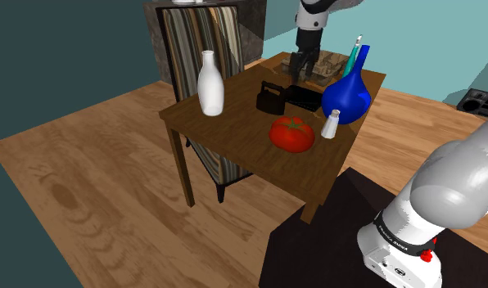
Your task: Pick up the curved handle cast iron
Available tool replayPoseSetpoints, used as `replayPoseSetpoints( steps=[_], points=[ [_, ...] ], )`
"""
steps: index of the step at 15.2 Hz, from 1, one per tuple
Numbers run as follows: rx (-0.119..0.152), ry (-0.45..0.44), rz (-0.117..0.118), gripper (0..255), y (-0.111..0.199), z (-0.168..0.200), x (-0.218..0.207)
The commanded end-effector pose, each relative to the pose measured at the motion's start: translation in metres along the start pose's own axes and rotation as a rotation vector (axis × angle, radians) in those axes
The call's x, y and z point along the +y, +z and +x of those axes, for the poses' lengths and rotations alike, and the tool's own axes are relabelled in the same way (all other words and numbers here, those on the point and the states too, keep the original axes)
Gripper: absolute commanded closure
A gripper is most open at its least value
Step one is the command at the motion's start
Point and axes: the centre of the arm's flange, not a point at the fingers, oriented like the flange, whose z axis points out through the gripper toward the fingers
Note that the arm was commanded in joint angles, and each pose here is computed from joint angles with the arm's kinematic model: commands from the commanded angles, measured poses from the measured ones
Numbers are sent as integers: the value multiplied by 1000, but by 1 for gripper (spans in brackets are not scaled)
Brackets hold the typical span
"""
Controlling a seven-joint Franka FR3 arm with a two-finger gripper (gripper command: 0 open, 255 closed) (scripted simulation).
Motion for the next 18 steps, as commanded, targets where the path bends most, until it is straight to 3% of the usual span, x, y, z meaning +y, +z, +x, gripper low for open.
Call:
replayPoseSetpoints(
  steps=[1, 10, 18],
  points=[
    [3, -7, 7, 0, 12, 24, 7],
    [16, -38, 40, 0, 55, 130, 38],
    [16, -38, 41, 0, 96, 133, 37]
  ],
)
